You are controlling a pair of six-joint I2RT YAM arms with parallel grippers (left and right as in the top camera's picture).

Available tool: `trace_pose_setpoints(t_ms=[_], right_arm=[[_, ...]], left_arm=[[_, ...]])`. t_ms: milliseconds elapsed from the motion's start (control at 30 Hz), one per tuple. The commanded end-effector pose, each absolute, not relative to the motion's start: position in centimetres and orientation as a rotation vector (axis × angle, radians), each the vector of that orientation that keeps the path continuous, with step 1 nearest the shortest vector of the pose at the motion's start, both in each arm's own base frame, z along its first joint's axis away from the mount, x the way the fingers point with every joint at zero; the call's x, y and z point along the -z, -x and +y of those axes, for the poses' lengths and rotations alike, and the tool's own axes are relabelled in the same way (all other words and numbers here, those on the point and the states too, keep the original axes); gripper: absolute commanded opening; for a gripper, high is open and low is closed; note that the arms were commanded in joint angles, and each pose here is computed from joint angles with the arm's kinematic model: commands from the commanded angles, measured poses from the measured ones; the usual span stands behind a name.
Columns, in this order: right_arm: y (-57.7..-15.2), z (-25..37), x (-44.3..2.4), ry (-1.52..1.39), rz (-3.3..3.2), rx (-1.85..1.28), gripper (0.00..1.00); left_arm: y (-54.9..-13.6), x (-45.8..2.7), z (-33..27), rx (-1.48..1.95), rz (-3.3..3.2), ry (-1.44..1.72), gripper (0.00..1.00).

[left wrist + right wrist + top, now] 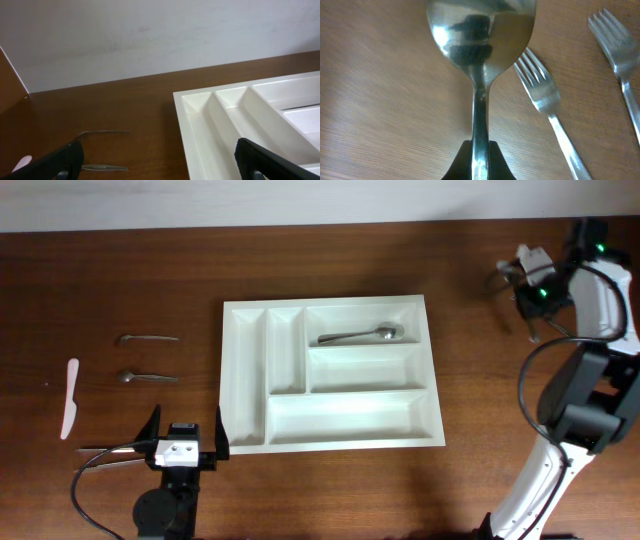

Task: Pack container
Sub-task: 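Carry the spoon with the right gripper over the top-right compartment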

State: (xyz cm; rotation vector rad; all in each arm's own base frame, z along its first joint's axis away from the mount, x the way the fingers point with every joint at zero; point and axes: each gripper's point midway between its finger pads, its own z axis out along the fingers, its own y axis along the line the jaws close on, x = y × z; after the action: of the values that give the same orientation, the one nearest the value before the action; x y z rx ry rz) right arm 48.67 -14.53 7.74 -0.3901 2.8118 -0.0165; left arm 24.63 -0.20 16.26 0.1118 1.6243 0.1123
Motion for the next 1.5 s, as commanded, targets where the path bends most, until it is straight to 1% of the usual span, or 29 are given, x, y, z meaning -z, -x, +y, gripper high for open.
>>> trace_pose_setpoints(t_ms=[0, 100, 200, 367, 533, 633, 800, 1000, 1233, 1467], right_arm=[[-51.1, -10.5, -12.1, 0.122, 2.731, -0.094, 0.04], [-52.5, -6.4, -13.5, 0.017, 2.686, -0.233, 0.04], [-53.2, -3.3, -13.9, -0.121, 2.679, -0.306, 0.04], [-53.4, 1.2, -13.9, -0.468, 2.681, -0.435, 0.04], [-53.2, 5.3, -13.9, -0.909, 2.627, -0.564, 0.04], [-53.4, 7.8, -14.2, -1.062, 2.580, -0.621, 0.04], [-53.0, 10.8, -13.9, -1.300, 2.504, -0.602, 0.04], [-51.4, 14.0, -13.2, -1.636, 2.369, -0.550, 0.04], [-49.6, 15.4, -11.5, -1.871, 2.234, -0.408, 0.04], [-48.6, 15.9, -9.4, -2.035, 2.181, -0.375, 0.04]], left_arm=[[-24.6, -16.3, 0.1, -0.134, 1.622, -0.109, 0.99], [-24.6, -16.1, 0.1, -0.134, 1.629, -0.110, 0.99], [-24.6, -15.8, 0.1, -0.134, 1.643, -0.111, 0.99], [-24.6, -15.7, 0.1, -0.134, 1.646, -0.112, 0.99], [-24.6, -15.7, 0.1, -0.134, 1.646, -0.112, 0.99], [-24.6, -15.7, 0.1, -0.134, 1.646, -0.112, 0.99], [-24.6, -15.7, 0.1, -0.134, 1.646, -0.112, 0.99], [-24.6, -15.7, 0.1, -0.131, 1.646, -0.114, 0.99], [-24.6, -15.7, 0.1, -0.131, 1.646, -0.114, 0.99], [-24.6, -15.7, 0.1, -0.132, 1.646, -0.114, 0.99]])
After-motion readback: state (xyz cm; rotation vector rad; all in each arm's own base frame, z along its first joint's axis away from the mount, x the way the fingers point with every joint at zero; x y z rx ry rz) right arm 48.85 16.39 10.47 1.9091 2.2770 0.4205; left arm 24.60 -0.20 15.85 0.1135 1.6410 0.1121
